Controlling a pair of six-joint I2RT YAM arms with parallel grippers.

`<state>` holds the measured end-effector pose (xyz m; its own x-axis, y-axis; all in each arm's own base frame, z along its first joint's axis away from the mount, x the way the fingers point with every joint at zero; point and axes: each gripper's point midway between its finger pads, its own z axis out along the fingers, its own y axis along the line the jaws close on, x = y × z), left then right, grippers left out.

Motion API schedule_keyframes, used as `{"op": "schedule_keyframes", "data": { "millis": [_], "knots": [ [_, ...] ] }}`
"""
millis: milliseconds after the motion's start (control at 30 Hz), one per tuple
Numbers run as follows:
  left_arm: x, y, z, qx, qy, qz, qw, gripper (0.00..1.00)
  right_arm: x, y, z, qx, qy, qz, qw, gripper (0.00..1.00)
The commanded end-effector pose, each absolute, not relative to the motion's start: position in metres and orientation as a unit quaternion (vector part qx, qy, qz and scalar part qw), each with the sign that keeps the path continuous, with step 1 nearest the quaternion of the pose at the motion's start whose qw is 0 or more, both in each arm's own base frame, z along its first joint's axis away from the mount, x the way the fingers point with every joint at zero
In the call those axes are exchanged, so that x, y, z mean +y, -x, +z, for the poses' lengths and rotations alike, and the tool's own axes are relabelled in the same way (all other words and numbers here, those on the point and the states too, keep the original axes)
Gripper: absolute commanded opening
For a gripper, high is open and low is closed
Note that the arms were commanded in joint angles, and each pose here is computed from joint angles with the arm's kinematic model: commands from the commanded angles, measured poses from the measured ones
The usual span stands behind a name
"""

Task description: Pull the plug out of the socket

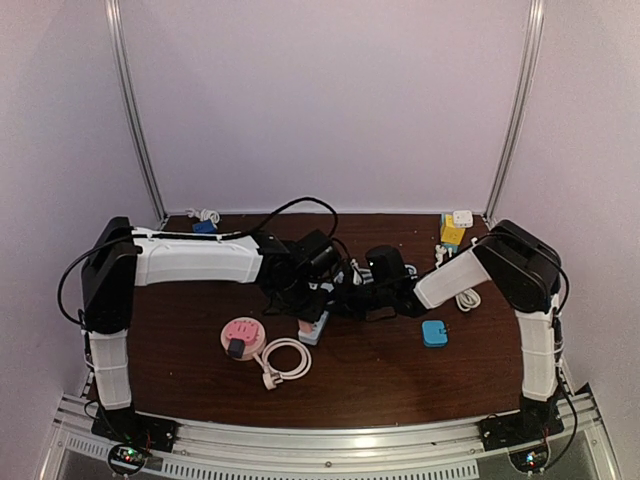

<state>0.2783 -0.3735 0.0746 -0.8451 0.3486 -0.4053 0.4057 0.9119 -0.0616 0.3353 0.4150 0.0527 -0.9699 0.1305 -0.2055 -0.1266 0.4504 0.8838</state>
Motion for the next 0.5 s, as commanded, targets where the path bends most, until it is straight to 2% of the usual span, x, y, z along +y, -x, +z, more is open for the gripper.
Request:
{"op": "schedule_keyframes", "data": {
  "millis": [0,467],
  "knots": [
    [-0.412,-0.289,0.147,0.927,-0.209,-0.165,0.264,0.02,0.395,-0.316,-0.005,0.897,-0.031,0.43,0.097,0.0],
    [-0.41,-0.299,0.145,0.934,-0.203,-0.188,0.227,0.02,0.386,-0.299,-0.043,0.909,-0.052,0.406,0.079,0.0]
  ]
}}
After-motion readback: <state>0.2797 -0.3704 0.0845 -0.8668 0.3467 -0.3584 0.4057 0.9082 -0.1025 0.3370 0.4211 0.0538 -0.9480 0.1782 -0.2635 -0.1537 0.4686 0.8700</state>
